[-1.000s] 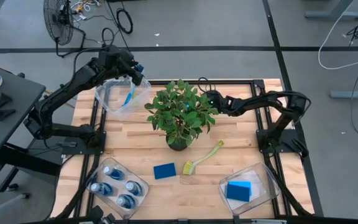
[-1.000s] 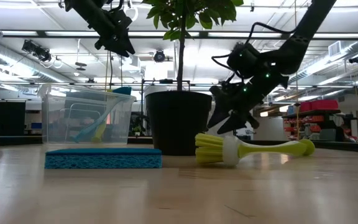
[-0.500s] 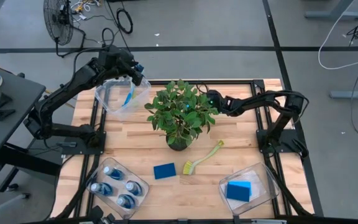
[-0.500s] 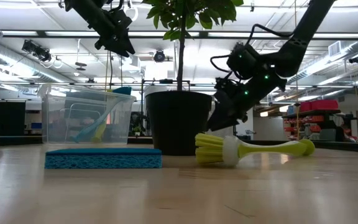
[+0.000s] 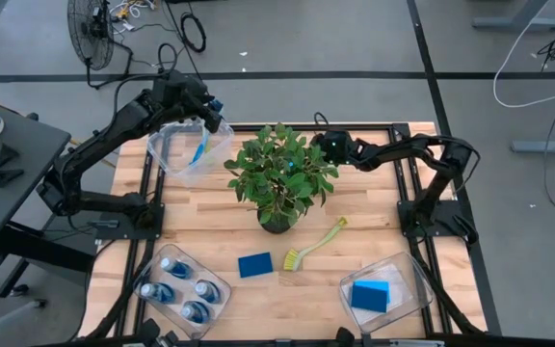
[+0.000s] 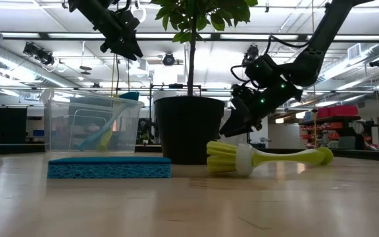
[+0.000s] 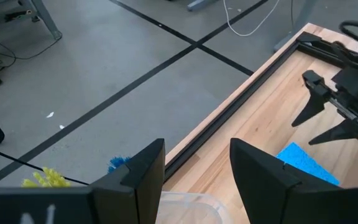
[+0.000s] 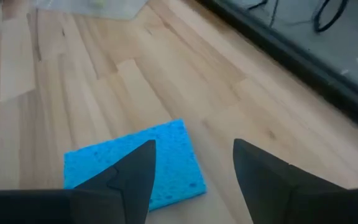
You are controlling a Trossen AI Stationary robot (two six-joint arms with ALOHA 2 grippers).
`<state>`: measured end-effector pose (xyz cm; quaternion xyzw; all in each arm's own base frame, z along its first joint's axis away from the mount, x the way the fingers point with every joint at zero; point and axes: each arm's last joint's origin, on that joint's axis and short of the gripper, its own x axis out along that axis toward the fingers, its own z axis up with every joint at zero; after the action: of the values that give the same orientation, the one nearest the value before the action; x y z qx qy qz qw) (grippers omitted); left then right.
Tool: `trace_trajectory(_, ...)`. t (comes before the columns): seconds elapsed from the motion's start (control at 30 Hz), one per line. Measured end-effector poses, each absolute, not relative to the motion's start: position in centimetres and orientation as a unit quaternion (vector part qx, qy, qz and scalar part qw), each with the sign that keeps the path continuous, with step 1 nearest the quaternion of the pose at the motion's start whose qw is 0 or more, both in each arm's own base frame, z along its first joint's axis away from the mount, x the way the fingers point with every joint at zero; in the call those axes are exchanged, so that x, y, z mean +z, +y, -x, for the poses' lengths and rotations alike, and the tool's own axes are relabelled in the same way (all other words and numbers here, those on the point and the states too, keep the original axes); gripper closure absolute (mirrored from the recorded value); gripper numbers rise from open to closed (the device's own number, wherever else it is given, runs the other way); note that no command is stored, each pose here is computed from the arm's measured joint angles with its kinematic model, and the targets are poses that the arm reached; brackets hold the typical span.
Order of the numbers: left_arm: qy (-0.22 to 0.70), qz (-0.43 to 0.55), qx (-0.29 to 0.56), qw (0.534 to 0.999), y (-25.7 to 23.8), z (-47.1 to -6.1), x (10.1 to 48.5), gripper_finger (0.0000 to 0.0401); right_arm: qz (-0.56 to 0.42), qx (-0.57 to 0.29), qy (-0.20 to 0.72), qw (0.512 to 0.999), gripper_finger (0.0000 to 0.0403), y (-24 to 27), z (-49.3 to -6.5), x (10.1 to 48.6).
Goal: Pick & Place Kitchen Sink Supplies
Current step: Put the blue sponge into the bottom right transparent bin
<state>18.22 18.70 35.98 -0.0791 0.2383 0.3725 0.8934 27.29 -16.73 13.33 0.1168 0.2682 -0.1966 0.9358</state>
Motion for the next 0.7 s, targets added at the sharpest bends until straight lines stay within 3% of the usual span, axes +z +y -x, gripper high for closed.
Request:
trace_trajectory(0.33,0.237,0.081,0.362,0.898,18.7,-18.3,36.0,0.0215,-0.16,-0.18,0.265,0.934,0.02,-16.7,-27.3,12.9)
trace_trajectory(0.7,0.239,0.077,0.36,0.899,18.6,-18.3,36.0,0.0215,-0.111,-0.189,0.307,0.926,0.0209,-16.0,-29.3,14.2)
